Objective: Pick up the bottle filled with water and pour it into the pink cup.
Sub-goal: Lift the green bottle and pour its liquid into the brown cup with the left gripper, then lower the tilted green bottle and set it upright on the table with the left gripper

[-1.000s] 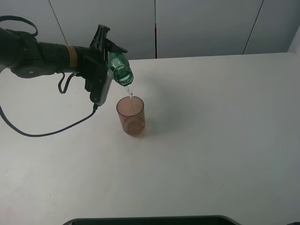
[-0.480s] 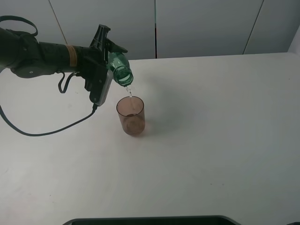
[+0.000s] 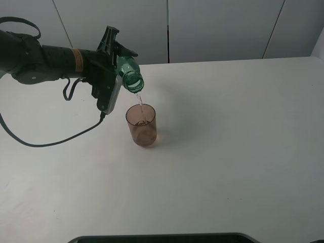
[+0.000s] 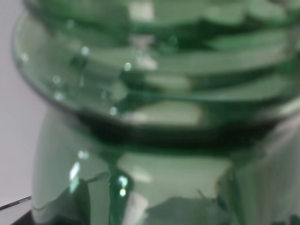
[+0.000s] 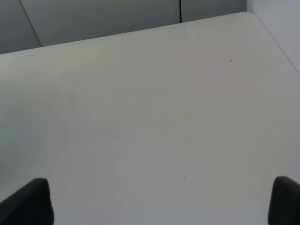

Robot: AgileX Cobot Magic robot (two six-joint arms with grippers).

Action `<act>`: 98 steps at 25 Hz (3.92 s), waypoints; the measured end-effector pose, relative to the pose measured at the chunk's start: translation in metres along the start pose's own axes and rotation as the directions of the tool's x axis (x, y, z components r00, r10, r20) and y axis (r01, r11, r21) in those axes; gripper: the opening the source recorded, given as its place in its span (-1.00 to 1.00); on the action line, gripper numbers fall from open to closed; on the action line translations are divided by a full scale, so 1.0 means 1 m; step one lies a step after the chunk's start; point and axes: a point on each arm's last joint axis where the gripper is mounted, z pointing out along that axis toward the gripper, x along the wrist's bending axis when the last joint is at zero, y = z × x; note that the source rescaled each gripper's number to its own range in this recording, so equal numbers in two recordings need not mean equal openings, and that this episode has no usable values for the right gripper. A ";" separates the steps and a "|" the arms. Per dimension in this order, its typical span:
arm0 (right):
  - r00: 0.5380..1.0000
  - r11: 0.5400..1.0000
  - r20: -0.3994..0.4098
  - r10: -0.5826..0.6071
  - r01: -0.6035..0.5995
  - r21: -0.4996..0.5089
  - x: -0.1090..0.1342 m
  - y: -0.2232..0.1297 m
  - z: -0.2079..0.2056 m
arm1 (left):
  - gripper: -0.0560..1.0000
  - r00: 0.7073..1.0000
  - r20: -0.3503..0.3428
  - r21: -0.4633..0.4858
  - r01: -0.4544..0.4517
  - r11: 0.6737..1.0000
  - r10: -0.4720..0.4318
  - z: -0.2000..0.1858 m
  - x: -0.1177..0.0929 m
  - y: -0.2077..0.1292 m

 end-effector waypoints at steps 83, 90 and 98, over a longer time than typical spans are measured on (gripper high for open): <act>1.000 1.000 -0.022 -0.014 0.014 0.002 0.000 0.000 0.000 | -0.89 0.913 -0.153 -0.113 0.365 0.924 -0.379 -0.003 0.018 0.004; 1.000 1.000 -0.024 -0.015 0.015 0.002 0.000 0.000 0.000 | -0.89 0.594 -0.294 -0.189 0.732 0.655 -0.749 -0.027 0.053 -0.007; 1.000 1.000 -0.024 -0.015 0.015 0.002 0.000 0.000 0.000 | -0.89 0.158 -0.360 -0.327 0.902 0.282 -0.920 -0.047 0.068 -0.026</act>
